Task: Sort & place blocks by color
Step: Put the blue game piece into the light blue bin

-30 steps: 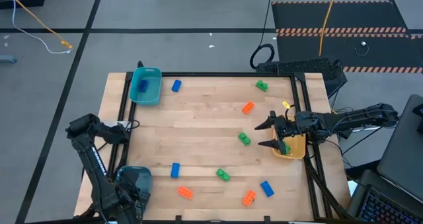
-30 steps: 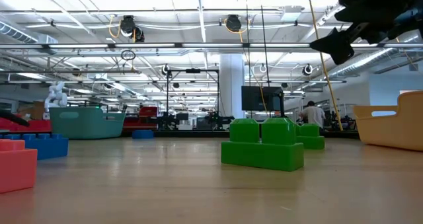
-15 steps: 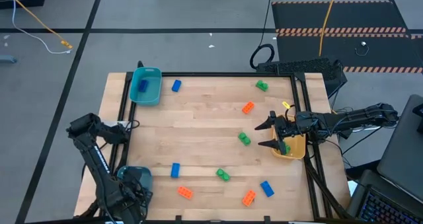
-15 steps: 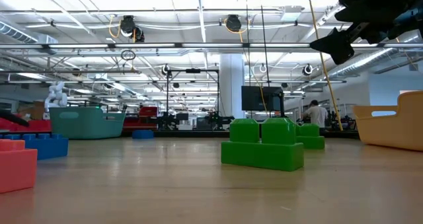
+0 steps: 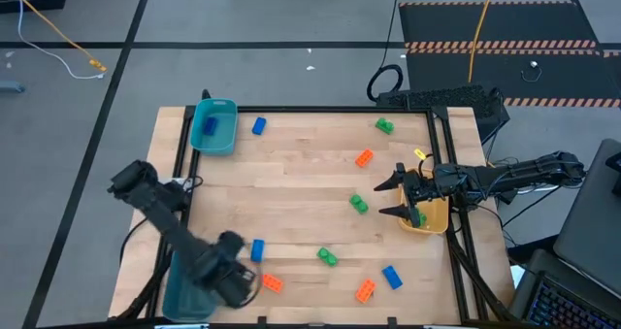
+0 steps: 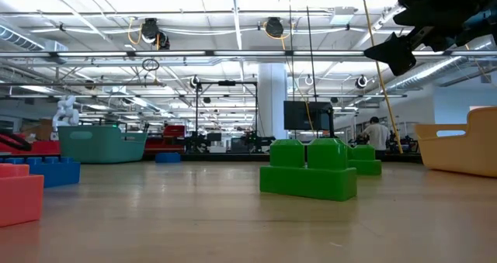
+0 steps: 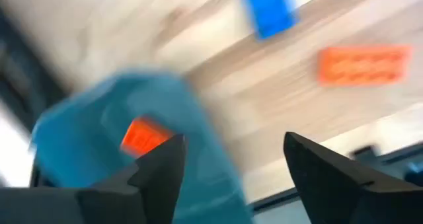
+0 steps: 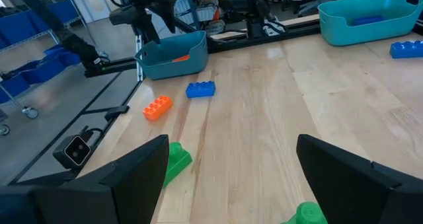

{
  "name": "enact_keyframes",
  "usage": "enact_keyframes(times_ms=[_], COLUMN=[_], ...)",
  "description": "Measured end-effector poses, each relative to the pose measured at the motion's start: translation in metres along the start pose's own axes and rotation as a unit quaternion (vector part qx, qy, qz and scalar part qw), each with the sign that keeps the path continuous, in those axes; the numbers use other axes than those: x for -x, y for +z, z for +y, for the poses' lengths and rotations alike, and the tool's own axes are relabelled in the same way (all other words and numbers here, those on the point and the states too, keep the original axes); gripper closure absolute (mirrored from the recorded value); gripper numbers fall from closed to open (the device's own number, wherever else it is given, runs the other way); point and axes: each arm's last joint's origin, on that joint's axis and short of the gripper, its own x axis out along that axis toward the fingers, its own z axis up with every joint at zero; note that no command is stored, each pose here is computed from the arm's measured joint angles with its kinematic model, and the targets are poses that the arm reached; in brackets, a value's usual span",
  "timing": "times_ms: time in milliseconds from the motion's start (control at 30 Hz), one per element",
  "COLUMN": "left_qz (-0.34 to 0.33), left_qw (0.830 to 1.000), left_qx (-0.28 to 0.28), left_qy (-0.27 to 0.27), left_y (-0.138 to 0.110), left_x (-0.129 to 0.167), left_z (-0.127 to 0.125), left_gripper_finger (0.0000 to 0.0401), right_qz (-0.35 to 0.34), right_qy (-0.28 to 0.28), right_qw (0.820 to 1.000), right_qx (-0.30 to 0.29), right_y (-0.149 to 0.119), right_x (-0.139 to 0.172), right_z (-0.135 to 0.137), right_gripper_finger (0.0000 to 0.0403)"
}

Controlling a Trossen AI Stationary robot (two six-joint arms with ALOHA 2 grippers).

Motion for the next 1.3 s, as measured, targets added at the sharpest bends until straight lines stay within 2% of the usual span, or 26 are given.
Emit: enact_keyframes(times_ms=[100,167,300,467,667,900,1000,1133,1300], left_qz=[-0.01,-0.014,-0.018,-0.015,-0.011,0.009,0.009,0.039,0.072], left_qw=[0.999,0.999,0.999,0.999,1.0,0.996,0.995,0.994,0.996], left_qx=[-0.022,-0.003,0.048,0.046,0.017,-0.002,0.005,0.006,-0.009], left_qy=[-0.032,-0.035,-0.015,0.014,0.016,0.09,0.1,0.1,0.042], left_y=[0.026,0.044,0.071,0.087,0.097,0.097,0.096,0.095,0.094], left_x=[0.001,0.001,0.0,-0.009,-0.026,-0.039,-0.047,-0.072,-0.097], left_z=[-0.01,-0.013,-0.011,-0.013,-0.027,-0.023,-0.02,-0.016,-0.021], left_gripper_finger=[0.0166,0.0174,0.0191,0.0213,0.0217,0.0217,0.0217,0.0217,0.0217], right_qz=[0.0,0.0,0.007,0.017,0.015,0.013,0.012,0.014,0.014], right_qy=[0.0,0.0,-0.002,-0.004,-0.004,-0.003,-0.003,-0.004,-0.004], right_qw=[1.0,1.0,1.0,1.0,1.0,1.0,1.0,1.0,1.0], right_qx=[0.0,0.001,0.003,0.011,0.011,-0.001,-0.002,-0.002,-0.001], right_y=[0.0,0.0,-0.001,-0.003,-0.003,-0.002,-0.002,-0.003,-0.003], right_x=[0.0,0.0,0.0,0.0,0.0,0.0,0.0,0.0,0.0], right_z=[0.0,0.0,0.0,-0.001,-0.001,-0.001,-0.001,-0.001,-0.001], right_gripper_finger=[0.0078,0.0078,0.0078,0.0078,0.0078,0.0078,0.0078,0.0078,0.0078])
